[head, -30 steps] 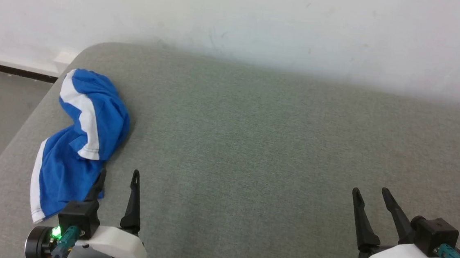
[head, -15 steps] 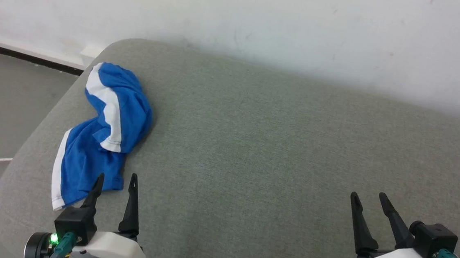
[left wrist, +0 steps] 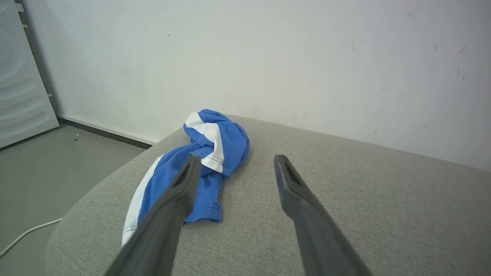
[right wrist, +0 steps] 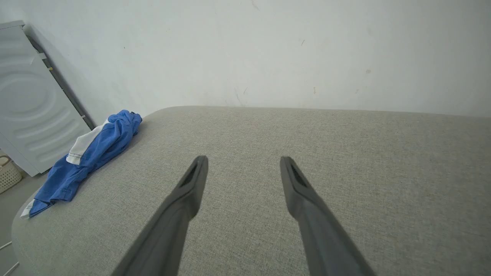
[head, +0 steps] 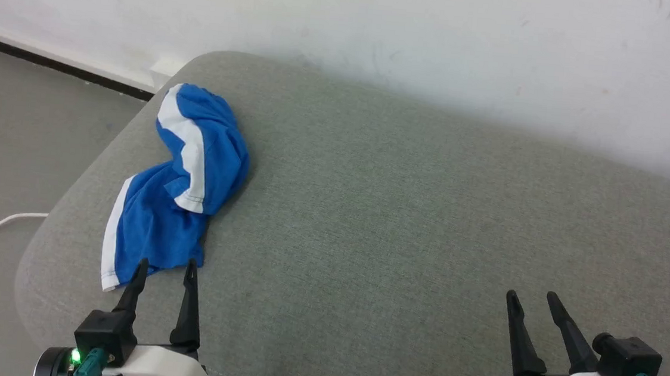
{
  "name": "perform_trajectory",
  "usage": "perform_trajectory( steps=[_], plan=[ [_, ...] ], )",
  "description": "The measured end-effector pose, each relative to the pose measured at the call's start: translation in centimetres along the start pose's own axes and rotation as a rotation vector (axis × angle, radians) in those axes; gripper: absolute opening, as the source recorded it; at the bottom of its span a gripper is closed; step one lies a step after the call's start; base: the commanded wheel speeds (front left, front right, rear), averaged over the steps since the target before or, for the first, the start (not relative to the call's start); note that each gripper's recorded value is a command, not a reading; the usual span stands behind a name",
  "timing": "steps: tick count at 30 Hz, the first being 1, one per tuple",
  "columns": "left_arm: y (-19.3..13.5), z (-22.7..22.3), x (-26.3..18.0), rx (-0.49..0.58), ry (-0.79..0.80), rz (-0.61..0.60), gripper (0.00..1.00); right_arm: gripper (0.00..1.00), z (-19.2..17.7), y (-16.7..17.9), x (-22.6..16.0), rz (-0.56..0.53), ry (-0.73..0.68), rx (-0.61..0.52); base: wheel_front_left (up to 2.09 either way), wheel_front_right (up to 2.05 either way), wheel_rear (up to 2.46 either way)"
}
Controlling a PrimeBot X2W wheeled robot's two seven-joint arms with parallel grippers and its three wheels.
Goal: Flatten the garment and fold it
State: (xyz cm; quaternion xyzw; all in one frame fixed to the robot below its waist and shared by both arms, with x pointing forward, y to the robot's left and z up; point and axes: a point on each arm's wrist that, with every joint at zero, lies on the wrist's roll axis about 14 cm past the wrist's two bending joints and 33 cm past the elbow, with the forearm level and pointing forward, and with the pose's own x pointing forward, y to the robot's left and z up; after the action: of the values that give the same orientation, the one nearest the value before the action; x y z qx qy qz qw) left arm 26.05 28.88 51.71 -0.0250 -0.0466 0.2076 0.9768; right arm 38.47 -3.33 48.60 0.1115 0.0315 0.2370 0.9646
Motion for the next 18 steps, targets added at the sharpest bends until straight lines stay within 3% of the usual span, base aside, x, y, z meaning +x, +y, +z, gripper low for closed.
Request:
perform_trajectory(
  steps=[18],
  plan=[
    [2.4,0.4,-1.3,-0.002,-0.03,0.081,1.0,1.0,-0.9,1.8,1.1,0.057,0.007,0.028,0.0,0.0,0.0]
  ],
)
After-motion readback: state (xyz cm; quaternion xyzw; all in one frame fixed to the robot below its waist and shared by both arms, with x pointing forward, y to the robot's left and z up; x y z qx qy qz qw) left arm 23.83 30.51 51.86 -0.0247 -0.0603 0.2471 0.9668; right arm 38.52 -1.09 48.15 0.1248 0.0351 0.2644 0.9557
